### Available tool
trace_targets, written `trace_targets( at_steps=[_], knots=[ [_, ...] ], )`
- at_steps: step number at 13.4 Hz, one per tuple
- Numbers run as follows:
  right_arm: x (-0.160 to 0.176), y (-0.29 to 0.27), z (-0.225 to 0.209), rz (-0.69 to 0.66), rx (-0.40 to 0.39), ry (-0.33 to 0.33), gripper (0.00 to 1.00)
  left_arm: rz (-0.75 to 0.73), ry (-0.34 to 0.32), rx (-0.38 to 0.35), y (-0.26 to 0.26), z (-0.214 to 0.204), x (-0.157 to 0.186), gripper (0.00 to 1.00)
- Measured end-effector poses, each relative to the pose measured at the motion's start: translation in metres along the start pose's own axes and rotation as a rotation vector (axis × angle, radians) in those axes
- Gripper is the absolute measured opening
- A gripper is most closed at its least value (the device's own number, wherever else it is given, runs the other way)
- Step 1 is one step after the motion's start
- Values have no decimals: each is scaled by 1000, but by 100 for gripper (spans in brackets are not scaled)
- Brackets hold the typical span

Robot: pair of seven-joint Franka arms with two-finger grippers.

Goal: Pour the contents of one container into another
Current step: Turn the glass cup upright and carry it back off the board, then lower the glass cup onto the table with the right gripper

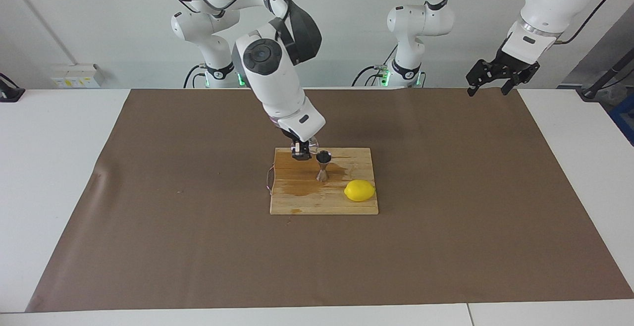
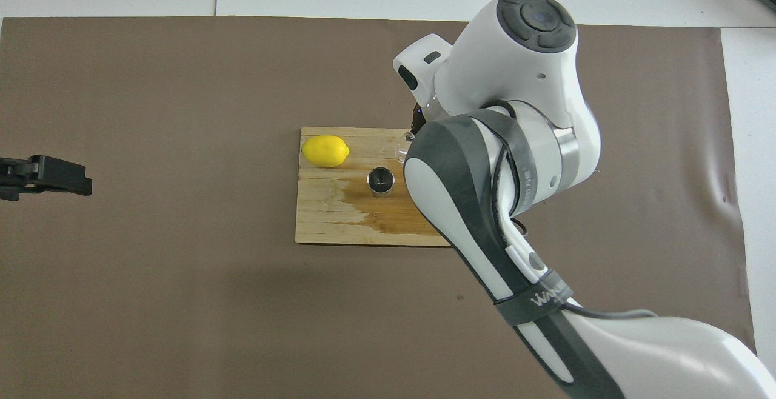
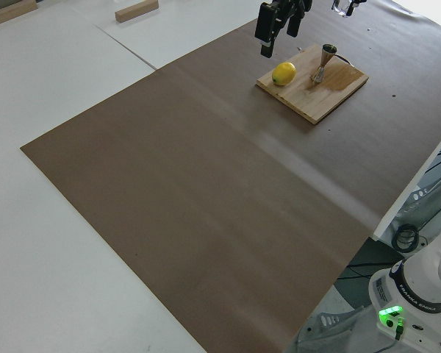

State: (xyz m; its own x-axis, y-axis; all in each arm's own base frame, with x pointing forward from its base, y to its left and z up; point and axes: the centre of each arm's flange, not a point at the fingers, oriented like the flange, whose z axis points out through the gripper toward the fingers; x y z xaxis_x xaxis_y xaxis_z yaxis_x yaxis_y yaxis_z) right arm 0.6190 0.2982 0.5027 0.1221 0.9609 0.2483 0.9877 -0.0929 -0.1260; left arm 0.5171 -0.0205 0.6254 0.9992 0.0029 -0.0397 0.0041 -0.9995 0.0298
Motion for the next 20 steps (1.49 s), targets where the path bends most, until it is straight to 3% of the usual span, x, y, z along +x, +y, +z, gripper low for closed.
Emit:
trace_targets(
  at_steps=[7,12,18,20],
  knots=[
    [-111,46,-32,-9,51,135,49,0,0,0,0,0,0,100],
    [-221,67,-47,-57,97,226,49,0,0,0,0,0,0,100],
    [-354,67,-31,-163,120,317,49,0,0,0,0,0,0,100],
    [-401,60,-17,-190,114,380,49,0,0,0,0,0,0,100]
  ],
)
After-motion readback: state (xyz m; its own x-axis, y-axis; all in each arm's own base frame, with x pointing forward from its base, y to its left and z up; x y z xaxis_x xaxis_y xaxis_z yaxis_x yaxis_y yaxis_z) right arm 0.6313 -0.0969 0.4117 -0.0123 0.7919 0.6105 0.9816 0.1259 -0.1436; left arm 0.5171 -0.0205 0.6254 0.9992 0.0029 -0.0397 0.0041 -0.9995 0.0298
